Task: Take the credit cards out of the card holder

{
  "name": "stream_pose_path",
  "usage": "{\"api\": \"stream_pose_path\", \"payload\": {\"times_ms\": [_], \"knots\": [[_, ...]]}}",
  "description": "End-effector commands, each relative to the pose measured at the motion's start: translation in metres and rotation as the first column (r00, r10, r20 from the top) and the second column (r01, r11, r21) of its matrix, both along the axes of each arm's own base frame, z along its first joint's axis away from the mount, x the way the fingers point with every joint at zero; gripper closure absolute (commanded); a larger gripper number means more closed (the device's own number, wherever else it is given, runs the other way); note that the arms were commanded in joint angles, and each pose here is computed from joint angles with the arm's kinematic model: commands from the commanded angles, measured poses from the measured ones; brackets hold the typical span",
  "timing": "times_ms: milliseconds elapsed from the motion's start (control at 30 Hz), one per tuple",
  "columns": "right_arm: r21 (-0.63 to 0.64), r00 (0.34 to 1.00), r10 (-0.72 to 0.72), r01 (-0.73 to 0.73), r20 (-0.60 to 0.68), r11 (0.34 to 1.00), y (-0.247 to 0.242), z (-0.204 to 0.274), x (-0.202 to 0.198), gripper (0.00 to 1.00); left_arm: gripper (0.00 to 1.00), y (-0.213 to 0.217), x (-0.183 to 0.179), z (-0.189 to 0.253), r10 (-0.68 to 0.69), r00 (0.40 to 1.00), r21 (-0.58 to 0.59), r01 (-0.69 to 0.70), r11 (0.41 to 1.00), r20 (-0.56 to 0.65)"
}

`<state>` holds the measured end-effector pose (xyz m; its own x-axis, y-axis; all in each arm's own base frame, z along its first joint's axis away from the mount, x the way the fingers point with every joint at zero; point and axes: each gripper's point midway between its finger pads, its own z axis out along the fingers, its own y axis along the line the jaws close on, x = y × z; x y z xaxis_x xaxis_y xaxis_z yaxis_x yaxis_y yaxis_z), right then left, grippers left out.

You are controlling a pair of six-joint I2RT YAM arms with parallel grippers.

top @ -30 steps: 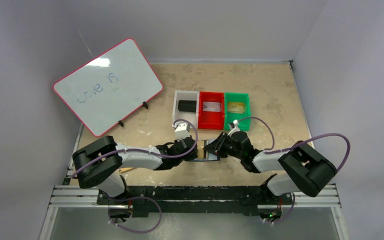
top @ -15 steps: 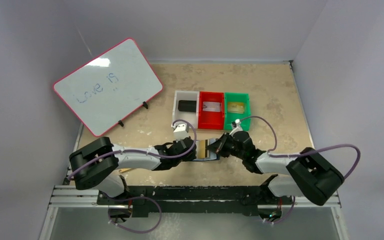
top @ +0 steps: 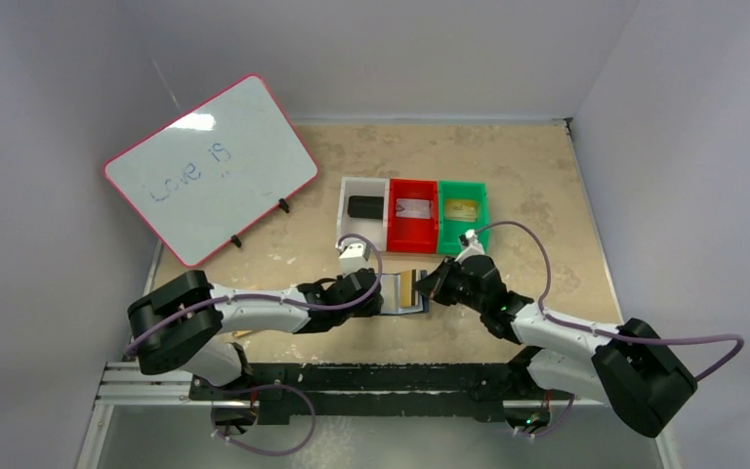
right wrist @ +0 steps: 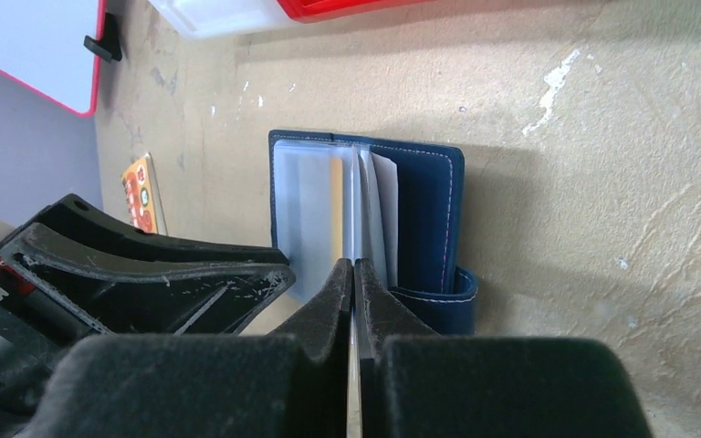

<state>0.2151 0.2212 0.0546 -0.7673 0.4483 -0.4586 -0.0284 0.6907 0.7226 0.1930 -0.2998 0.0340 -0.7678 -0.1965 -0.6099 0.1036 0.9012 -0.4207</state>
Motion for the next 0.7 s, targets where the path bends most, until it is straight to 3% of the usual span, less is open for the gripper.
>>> {"api": "stream_pose_path", "payload": {"times_ms": [0, 400, 667], "knots": [[-0.029, 0.995, 0.023, -0.021, 0.093, 0.999, 0.0, 0.017, 0.011, 1.0, 0.76, -0.004, -0.002, 0.011, -0.051, 0.999, 0.001, 0.051, 0.999, 0.005], [-0.037, 0.952, 0.17, -0.166, 0.255, 0.985, 0.013, 0.041, 0.006, 1.0, 0.68, -0.019, 0.003, 0.042, -0.072, 0.995, -0.093, 0.078, 0.993, 0.067], [-0.151, 0.994, 0.105, -0.101, 0.024, 0.983, 0.002, 0.007, 0.008, 1.0, 0.67, -0.024, 0.006, 0.041, -0.077, 0.994, -0.087, 0.083, 0.993, 0.073]]}}
